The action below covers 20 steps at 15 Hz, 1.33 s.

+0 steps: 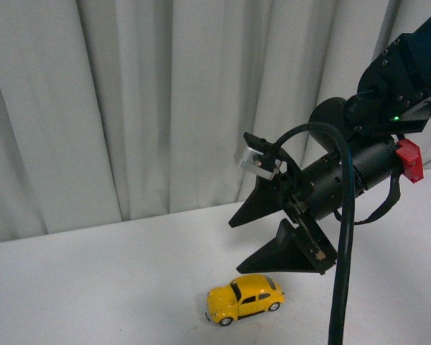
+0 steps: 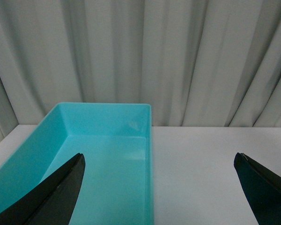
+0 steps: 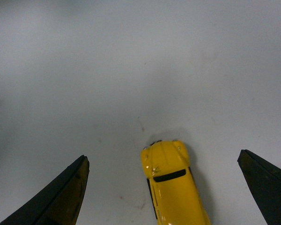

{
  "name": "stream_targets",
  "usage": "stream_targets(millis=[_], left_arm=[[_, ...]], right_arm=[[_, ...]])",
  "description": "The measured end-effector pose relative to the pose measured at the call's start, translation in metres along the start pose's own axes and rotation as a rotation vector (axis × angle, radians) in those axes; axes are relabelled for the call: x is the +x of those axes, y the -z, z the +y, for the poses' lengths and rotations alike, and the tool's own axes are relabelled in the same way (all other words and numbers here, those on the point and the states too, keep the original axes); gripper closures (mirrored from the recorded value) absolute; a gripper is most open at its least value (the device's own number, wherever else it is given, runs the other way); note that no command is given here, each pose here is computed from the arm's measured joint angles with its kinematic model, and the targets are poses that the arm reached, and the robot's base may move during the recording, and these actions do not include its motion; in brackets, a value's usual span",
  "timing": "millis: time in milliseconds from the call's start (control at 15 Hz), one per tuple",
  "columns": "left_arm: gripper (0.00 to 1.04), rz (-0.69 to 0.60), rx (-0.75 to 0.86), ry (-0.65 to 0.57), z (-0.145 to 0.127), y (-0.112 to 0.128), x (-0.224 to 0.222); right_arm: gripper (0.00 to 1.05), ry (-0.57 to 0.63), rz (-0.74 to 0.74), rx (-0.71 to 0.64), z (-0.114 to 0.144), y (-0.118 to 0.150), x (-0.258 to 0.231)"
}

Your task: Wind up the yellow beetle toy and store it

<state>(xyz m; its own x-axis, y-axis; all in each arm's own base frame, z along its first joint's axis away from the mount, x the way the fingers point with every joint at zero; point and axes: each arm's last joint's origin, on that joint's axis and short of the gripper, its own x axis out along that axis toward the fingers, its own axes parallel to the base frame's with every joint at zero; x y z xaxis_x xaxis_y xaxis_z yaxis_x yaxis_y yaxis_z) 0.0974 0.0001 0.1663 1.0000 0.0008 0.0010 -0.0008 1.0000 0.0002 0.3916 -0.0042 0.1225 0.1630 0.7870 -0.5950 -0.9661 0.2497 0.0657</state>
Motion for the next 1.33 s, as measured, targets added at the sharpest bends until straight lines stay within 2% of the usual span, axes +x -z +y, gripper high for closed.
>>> stream_targets(millis=[333,800,933,1067,1133,1333], left_arm=[[0.07,0.0,0.0,0.0,0.0,0.0,0.0],[0.07,0.0,0.0,0.0,0.0,0.0,0.0],[0.07,0.0,0.0,0.0,0.0,0.0,0.0],[0.07,0.0,0.0,0.0,0.0,0.0,0.0],[0.07,0.0,0.0,0.0,0.0,0.0,0.0],[0.07,0.0,0.0,-0.001,0.0,0.0,0.0]], right_arm=[[0.07,-0.081,0.179,-0.247,-0.002,0.021,0.024],[0.07,-0.077,0.274,-0.243,-0.011,0.038,0.04],[0.24,-0.073,0.283,-0.218,-0.014,0.039,0.043],[0.55,-0.071,0.29,-0.208,-0.018,0.045,0.049],[0.61,-0.066,0.291,-0.212,-0.019,0.045,0.05],[0.62,-0.057,0.287,-0.204,-0.019,0.042,0.054]])
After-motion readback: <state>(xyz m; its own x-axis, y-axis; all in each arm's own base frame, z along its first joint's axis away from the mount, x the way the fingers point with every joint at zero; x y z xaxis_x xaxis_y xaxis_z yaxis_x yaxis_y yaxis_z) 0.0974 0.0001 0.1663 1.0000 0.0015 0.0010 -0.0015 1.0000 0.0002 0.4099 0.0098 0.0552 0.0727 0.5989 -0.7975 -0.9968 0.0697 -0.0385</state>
